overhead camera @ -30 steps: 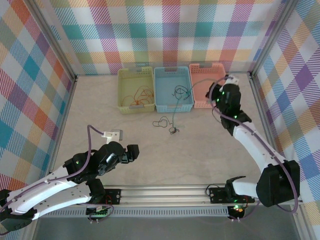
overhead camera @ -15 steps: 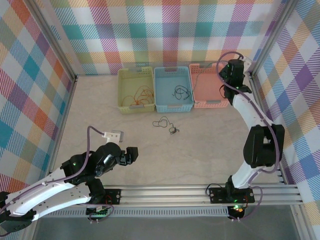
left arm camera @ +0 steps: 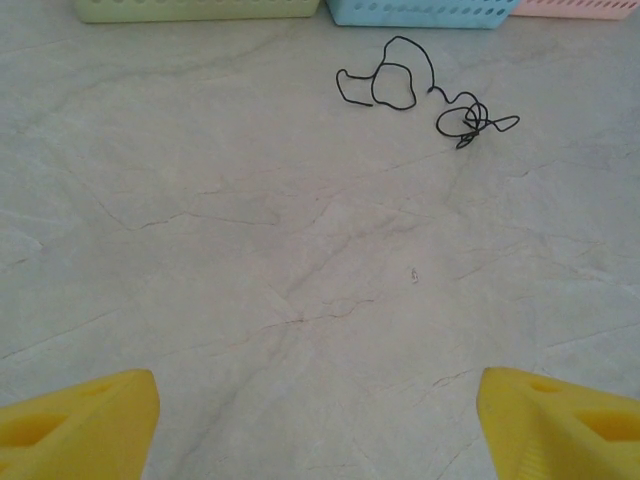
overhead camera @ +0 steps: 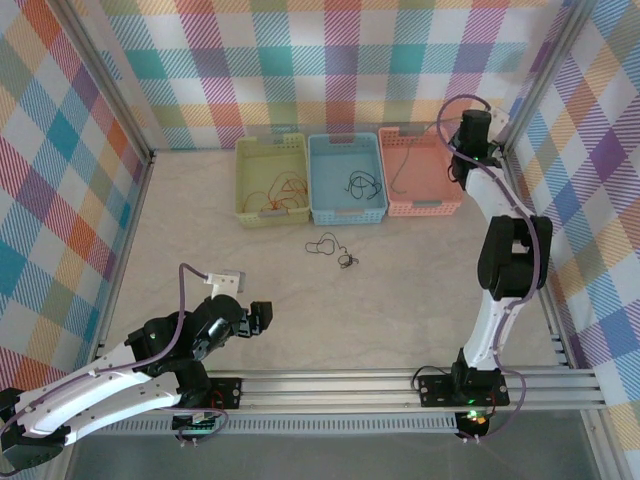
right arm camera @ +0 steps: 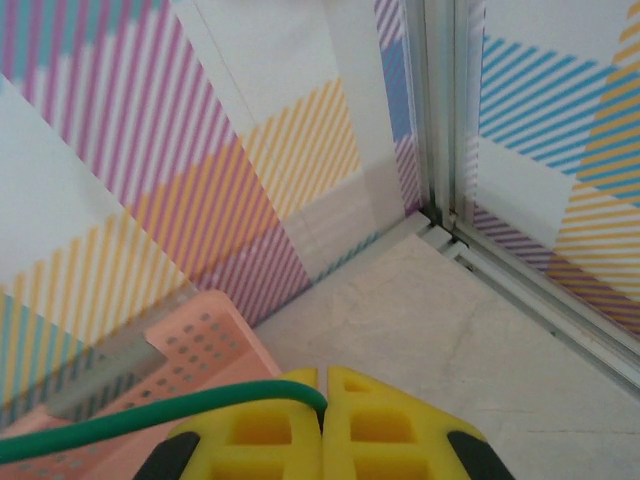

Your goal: Untangle the cables

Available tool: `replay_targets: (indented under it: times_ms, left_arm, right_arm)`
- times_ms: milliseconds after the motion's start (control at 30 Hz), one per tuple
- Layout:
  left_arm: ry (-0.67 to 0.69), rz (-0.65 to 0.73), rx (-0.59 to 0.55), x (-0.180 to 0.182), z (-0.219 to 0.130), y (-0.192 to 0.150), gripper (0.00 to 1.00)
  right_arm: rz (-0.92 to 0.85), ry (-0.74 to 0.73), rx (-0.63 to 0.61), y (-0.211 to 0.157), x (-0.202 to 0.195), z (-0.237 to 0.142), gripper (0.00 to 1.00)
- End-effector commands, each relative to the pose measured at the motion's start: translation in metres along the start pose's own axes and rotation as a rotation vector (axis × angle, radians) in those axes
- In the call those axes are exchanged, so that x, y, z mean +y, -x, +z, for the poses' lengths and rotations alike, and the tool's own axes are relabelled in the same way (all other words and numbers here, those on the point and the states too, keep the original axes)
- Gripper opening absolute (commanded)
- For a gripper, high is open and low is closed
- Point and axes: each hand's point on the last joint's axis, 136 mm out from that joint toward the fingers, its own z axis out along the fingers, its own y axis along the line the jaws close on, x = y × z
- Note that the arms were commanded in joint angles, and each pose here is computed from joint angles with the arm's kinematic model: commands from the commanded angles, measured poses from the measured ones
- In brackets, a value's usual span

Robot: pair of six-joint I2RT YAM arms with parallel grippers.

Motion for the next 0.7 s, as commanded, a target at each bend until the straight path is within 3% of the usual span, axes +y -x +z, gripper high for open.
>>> replay_targets:
  times_ms: [0, 333, 533, 667]
  left_arm:
    - [0.002, -0.004, -0.049, 0.002, -0.001, 0.009, 0.83]
    - [-0.014, -0.007, -0.055, -0.001, -0.001, 0.01, 0.83]
    - [-0.03, -0.003, -0.05, -0.004, -0.002, 0.01, 0.83]
    - [-0.04, -0.006, -0.051, -0.006, -0.003, 0.012, 0.83]
  right_arm:
    - [-0.045, -0.041, -0.028, 0.006, -0.001, 0.01, 0.0]
    - [-0.135, 0.096, 0.067, -0.042, 0.026, 0.043, 0.0]
    - [-0.149, 0.161, 0.139, -0.067, 0.038, 0.057, 0.14]
    - [-0.148, 0.207, 0.173, -0.072, 0.048, 0.059, 0.33]
